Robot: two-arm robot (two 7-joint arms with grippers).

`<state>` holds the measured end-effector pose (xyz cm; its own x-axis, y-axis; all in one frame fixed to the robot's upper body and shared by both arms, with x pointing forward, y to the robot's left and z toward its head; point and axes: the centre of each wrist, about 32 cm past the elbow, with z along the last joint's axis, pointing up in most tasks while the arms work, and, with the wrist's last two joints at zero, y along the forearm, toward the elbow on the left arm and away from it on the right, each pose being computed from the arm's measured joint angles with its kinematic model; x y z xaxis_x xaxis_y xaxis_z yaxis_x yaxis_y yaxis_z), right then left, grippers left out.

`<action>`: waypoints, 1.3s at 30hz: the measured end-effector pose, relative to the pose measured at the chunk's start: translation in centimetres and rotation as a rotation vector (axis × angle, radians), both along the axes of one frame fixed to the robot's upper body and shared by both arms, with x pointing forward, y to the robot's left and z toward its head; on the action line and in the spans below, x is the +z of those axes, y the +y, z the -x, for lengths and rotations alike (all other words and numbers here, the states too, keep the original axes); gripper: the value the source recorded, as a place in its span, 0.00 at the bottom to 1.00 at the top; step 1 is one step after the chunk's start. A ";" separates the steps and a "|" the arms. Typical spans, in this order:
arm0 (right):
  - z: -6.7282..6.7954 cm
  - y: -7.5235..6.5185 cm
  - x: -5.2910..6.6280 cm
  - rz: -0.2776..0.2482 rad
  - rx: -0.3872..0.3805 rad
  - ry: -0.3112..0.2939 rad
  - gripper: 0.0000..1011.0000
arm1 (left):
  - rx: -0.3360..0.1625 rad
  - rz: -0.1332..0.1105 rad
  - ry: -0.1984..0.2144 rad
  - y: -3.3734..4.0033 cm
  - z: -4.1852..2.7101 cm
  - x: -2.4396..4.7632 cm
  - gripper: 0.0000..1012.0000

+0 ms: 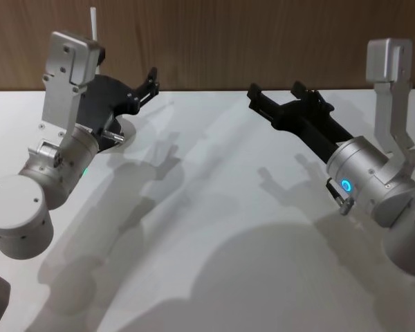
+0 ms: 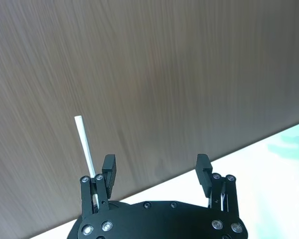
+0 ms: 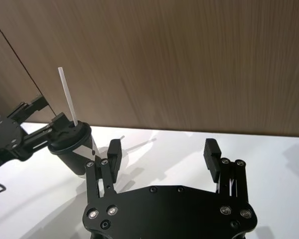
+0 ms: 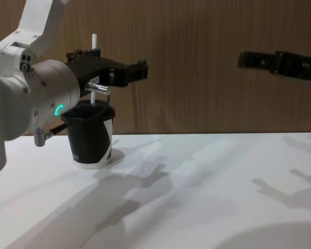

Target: Pick up the straw with one hand, pass it to the other hand, and insert it into the cup.

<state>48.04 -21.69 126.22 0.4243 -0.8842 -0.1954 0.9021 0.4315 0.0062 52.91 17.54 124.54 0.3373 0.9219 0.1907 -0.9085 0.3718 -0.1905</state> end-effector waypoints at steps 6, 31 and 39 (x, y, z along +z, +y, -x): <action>-0.3 0.6 -0.1 -0.004 -0.012 0.031 0.99 | -0.030 0.014 0.000 0.27 0.47 0.03 0.99; -1.4 1.5 -0.6 0.046 -0.045 -0.060 0.99 | -0.118 0.043 0.077 0.77 1.95 0.76 0.99; -1.5 1.5 -0.6 0.053 -0.048 -0.075 0.99 | -0.126 0.045 0.085 0.81 2.10 0.83 0.99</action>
